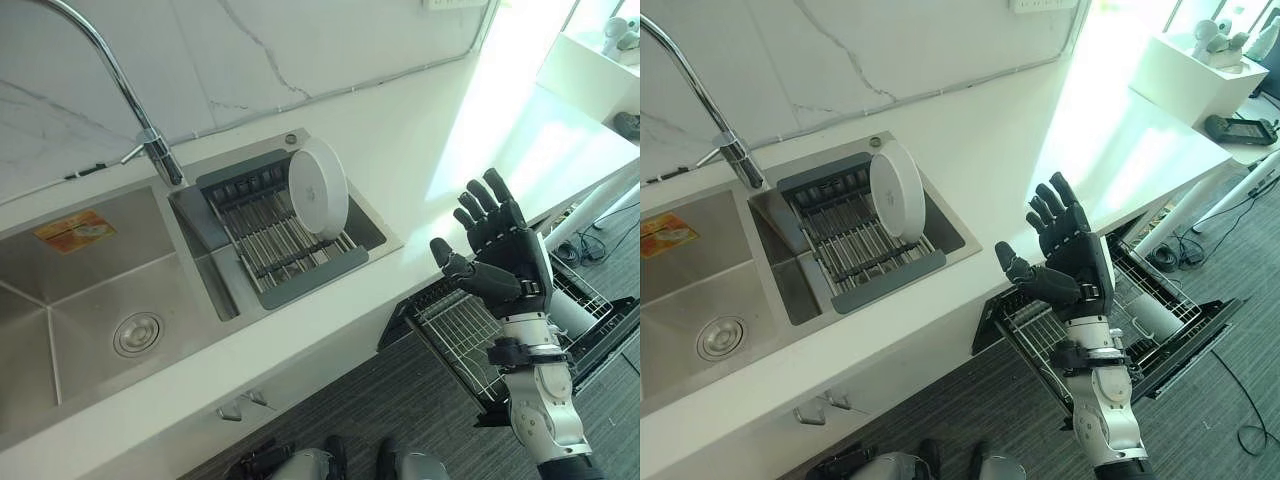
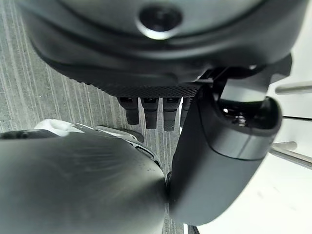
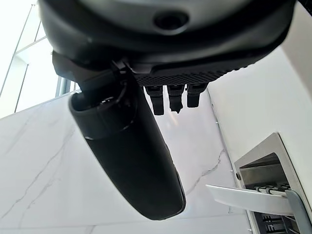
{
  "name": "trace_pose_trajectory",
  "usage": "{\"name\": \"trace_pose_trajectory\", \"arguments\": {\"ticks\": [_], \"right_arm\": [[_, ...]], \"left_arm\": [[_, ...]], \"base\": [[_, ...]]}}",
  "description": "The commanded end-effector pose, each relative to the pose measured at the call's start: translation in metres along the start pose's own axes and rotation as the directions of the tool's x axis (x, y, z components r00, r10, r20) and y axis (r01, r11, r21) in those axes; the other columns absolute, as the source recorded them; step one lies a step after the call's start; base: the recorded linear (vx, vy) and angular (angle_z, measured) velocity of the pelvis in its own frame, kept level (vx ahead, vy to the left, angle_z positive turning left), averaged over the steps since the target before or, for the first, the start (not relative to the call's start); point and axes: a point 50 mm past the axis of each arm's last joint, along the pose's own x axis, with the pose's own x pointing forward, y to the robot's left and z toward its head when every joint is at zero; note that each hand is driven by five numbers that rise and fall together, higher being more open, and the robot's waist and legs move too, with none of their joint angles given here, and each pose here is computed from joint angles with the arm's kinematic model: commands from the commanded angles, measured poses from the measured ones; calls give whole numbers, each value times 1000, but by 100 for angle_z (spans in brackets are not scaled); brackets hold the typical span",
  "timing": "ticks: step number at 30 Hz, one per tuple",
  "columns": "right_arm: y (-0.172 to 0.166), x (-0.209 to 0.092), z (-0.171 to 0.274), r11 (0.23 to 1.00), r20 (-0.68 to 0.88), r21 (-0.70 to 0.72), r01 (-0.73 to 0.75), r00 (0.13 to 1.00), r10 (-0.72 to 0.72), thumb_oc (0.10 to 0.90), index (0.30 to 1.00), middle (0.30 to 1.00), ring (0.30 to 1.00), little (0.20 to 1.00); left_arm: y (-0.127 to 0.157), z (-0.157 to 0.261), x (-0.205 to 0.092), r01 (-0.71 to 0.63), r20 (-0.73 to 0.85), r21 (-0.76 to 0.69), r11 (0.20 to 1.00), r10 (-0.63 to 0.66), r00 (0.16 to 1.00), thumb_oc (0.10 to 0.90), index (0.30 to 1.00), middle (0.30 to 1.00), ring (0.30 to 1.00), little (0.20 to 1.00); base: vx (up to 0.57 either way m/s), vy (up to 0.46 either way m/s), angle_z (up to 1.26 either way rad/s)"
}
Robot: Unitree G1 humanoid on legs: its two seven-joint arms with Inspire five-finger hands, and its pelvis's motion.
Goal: Place the dishes in the dishwasher.
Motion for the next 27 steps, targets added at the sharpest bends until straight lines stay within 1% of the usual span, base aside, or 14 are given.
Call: {"name": "trace_pose_trajectory", "arguments": {"ticks": [1,3,9,13,15,17,19,21,23,24,27], "right_arm": [[7,22,52,996,296,-25,-81,951,85,800,900,900,900,900],[8,22,52,996,295,-30,-89,951,94,800,900,900,900,900],[15,24,46,984,228,-62,-165,958,175,800,900,900,900,900],[19,28,49,973,222,-79,-216,948,228,800,900,900,900,900],[22,36,56,966,229,-106,-237,939,256,800,900,900,900,900],[25,44,61,963,247,-132,-233,933,260,800,900,900,900,900],[36,55,62,963,266,-138,-231,928,261,800,900,900,900,900],[43,61,60,966,273,-75,-247,927,258,800,900,900,900,900],[50,61,59,965,292,-58,-254,920,260,800,900,900,900,900],[54,60,56,963,290,-43,-264,920,265,800,900,900,900,900],[61,63,47,957,277,-24,-288,918,283,800,900,900,900,900]], "left_arm": [[5,-58,-9,-16,-178,10,1000,18,984,800,900,900,900,900],[6,-59,-10,-16,-180,20,1000,19,983,800,900,900,900,900],[8,-60,-10,-18,-180,28,999,23,983,800,900,900,900,900],[9,-59,-10,-43,-172,39,998,49,984,800,900,900,900,900],[6,-60,-10,-49,-158,16,999,51,986,800,900,900,900,900],[6,-59,-9,-48,-155,37,998,53,987,800,900,900,900,900],[8,-60,-10,-40,-175,62,997,51,983,800,900,900,900,900],[12,-58,-11,-50,-183,99,994,67,981,800,900,900,900,900],[16,-54,-11,-50,-178,131,990,73,981,800,900,900,900,900],[16,-53,-11,-67,-168,128,989,88,982,800,900,900,900,900],[20,-44,-10,-98,-147,60,993,106,983,800,900,900,900,900]], "base": [[22,-51,9],[13,-33,7],[3,-13,11],[12,-21,13],[53,40,12],[29,110,-2],[34,188,3],[64,166,12],[64,83,-9],[0,35,-24],[-25,-69,0]]}}
